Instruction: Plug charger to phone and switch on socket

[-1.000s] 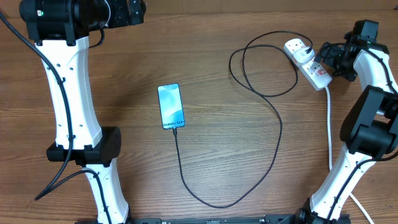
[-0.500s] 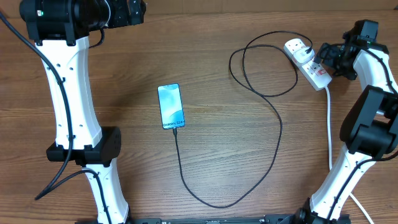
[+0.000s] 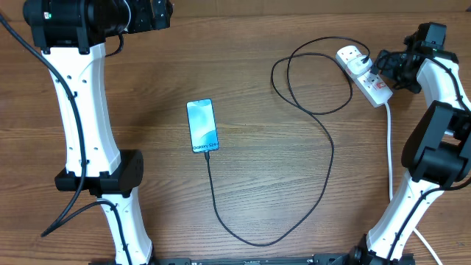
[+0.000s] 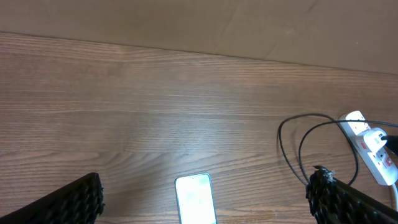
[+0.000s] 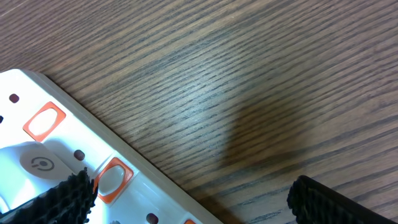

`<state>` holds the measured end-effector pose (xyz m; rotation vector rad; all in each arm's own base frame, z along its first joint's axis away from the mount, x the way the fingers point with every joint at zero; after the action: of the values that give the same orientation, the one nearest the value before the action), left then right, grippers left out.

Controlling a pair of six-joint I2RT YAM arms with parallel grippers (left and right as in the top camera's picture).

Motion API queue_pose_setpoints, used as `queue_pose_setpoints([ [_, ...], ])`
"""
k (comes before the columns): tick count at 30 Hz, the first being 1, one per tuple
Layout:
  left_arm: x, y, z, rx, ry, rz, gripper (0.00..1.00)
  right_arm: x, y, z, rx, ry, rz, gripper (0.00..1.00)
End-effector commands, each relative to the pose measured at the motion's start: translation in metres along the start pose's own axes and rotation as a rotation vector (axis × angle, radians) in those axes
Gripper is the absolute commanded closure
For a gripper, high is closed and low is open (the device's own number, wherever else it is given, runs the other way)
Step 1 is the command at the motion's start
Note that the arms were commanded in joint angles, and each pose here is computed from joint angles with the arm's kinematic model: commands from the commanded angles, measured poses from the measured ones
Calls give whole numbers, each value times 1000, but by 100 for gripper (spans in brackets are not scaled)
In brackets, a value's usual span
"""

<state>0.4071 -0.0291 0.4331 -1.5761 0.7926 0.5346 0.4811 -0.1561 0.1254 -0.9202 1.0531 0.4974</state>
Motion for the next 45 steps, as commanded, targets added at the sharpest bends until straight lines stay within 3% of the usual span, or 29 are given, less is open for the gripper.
queue_pose_setpoints([
  [1, -2, 0, 3, 1, -13, -3, 0, 8, 1, 3, -9, -7, 6, 0],
  [18, -2, 0, 3, 1, -13, -3, 0, 14, 1, 2, 0, -1, 2, 0],
  [45, -2, 0, 3, 1, -13, -3, 0, 36, 32, 24, -57, 13, 131, 0],
])
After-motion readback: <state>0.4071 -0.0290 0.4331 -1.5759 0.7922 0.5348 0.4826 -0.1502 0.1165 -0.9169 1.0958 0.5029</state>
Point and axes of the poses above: each gripper's point midway between its finger pads, its own x axis out along the fingers, its own z axis along the line the jaws close on, y = z × x, the point moved 10 cm from there along -x, back along the fingers, and after that the axes turned 8 degrees about x, right-handed, at the moved point
